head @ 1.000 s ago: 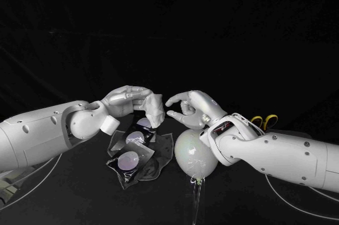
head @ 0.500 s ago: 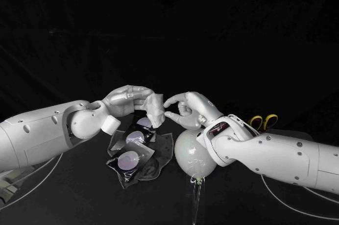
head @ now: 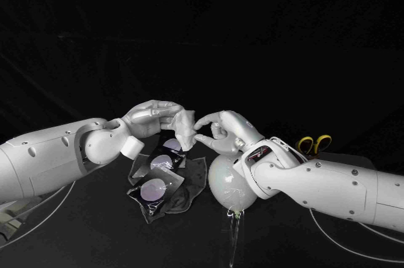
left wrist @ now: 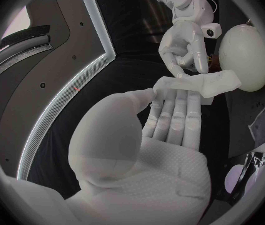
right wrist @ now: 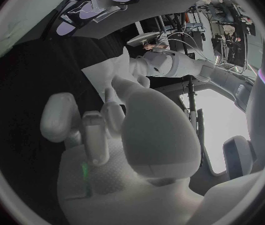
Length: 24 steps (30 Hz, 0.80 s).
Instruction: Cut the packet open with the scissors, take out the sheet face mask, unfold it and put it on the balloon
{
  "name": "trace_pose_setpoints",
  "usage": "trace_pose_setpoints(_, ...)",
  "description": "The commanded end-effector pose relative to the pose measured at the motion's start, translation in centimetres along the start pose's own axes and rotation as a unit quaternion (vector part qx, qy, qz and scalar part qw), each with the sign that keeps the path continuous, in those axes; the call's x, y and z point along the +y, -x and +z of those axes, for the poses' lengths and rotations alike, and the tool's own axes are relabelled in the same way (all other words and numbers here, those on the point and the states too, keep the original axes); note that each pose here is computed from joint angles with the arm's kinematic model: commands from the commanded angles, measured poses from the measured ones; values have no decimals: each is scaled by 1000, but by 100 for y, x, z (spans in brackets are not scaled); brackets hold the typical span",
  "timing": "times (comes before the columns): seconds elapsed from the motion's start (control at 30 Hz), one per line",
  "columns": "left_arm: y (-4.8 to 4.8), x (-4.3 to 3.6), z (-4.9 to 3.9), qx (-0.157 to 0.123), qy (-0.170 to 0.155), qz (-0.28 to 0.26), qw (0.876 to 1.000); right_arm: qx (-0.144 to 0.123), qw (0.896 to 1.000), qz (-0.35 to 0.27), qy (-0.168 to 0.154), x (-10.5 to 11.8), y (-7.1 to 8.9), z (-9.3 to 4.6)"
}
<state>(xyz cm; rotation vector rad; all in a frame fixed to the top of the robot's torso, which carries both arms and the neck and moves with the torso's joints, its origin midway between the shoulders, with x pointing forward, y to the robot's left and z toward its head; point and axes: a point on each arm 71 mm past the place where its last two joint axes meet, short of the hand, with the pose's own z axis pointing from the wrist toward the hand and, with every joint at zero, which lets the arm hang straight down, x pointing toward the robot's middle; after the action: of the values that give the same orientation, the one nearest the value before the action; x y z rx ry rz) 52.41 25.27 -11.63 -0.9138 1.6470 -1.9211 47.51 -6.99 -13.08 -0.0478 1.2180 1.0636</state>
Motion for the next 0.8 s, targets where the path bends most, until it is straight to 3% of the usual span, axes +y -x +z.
trace_pose_setpoints(0.03, -25, -24, 14, 8, -10, -1, 1000, 5, 1000, 2, 5, 18, -16, 0)
trace_pose_setpoints(0.8, -40, -16, 23, 9, -6, 3, 1000, 0, 1000, 4, 5, 48, -50, 24)
